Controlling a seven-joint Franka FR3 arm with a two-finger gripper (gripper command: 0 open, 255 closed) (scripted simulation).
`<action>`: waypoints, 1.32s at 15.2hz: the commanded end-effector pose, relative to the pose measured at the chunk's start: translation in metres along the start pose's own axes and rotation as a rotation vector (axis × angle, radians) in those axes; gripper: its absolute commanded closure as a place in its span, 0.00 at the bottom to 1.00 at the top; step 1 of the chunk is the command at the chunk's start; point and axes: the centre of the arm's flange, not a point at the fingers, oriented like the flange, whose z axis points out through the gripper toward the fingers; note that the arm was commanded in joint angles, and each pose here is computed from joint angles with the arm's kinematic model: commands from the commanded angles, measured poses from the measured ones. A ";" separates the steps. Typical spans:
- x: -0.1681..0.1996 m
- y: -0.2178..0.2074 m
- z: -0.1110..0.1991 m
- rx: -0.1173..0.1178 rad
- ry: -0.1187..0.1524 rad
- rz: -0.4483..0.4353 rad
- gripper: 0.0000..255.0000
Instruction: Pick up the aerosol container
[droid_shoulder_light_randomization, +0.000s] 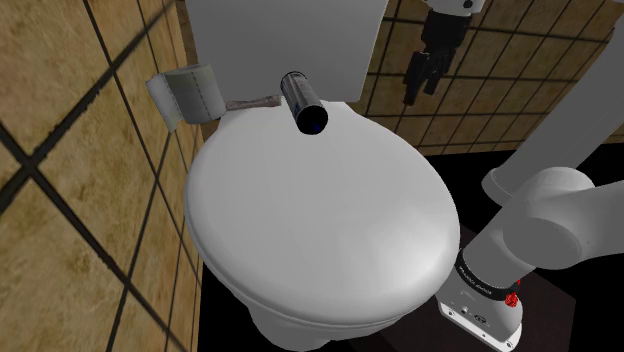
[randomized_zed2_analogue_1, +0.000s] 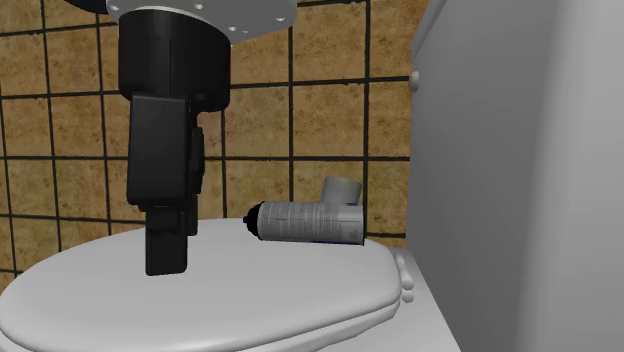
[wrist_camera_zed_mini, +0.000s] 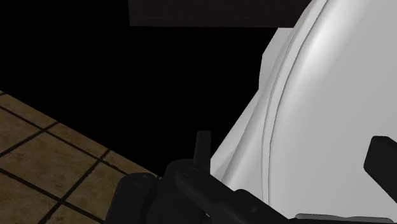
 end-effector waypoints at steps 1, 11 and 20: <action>0.000 0.000 0.000 0.000 0.000 0.000 0.00; 0.079 -0.120 -0.014 -0.082 -0.016 0.143 0.00; 0.164 -0.217 -0.017 -0.157 -0.031 0.272 0.00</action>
